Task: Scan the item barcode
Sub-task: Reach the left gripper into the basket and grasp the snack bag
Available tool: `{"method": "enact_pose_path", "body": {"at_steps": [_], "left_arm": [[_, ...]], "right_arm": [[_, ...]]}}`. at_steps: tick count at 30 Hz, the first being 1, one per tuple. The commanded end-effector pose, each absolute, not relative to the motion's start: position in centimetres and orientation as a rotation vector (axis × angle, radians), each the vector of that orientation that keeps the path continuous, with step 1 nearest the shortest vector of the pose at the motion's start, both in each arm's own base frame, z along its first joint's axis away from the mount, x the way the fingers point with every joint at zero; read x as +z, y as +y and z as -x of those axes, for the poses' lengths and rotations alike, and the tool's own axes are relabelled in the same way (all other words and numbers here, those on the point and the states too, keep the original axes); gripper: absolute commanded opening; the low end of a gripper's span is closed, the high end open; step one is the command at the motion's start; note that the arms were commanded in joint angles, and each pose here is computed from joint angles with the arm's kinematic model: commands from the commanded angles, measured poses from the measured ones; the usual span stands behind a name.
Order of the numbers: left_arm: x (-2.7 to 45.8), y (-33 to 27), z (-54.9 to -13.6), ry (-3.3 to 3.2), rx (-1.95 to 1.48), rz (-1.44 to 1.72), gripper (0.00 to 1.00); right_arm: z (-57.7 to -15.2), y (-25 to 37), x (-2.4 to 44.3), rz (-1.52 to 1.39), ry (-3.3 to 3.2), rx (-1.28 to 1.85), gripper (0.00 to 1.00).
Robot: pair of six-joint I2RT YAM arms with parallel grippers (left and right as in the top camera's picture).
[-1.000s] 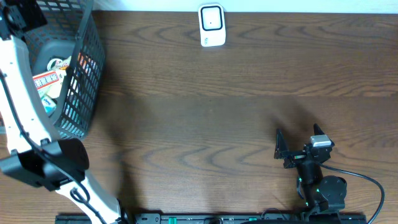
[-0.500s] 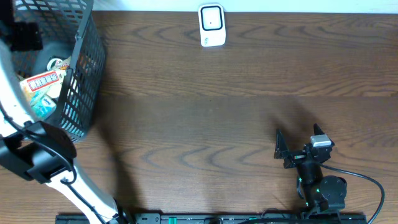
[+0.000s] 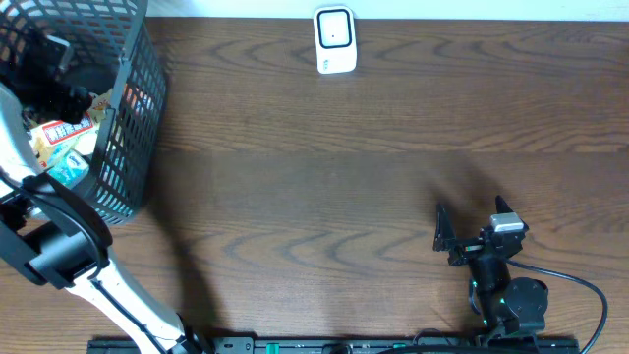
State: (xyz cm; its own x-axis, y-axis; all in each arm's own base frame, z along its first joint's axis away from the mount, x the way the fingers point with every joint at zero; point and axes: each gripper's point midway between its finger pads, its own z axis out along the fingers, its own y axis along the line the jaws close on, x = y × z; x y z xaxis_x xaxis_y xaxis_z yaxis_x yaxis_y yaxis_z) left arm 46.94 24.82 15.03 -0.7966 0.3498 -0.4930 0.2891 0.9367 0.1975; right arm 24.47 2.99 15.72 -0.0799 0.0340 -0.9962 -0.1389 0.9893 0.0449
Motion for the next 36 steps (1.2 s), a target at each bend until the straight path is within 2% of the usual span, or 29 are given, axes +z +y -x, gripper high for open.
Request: {"method": "enact_pose_path", "body": {"at_steps": [1,7,12,21,26,31,34,36], "left_arm": [[13.5,26.0,-46.7,2.588,0.263,-0.533,0.98],[11.6,26.1,-46.6,2.592,0.274,-0.573,1.0],[9.0,25.2,-45.4,2.61,0.252,-0.746,0.94],[5.5,26.5,-43.9,2.689,0.348,-0.741,0.87],[4.8,27.0,-43.2,2.719,0.362,-0.709,0.54],[5.2,26.9,-43.4,2.716,0.357,-0.648,0.43],[6.7,26.6,-44.3,2.666,0.347,-0.578,0.27],[8.6,26.4,-45.3,2.605,0.34,-0.507,0.27]], "right_arm": [[-24.5,2.8,15.7,0.082,1.644,0.127,0.99],[-24.5,2.8,15.7,0.082,1.644,0.127,0.99],[-24.5,2.8,15.7,0.082,1.644,0.127,0.99],[-24.5,2.8,15.7,0.082,1.644,0.127,0.99],[-24.5,2.8,15.7,0.082,1.644,0.127,0.99],[-24.5,2.8,15.7,0.082,1.644,0.127,0.99],[-24.5,2.8,15.7,0.082,1.644,0.127,0.99],[-24.5,2.8,15.7,0.082,1.644,0.127,0.99]]}}
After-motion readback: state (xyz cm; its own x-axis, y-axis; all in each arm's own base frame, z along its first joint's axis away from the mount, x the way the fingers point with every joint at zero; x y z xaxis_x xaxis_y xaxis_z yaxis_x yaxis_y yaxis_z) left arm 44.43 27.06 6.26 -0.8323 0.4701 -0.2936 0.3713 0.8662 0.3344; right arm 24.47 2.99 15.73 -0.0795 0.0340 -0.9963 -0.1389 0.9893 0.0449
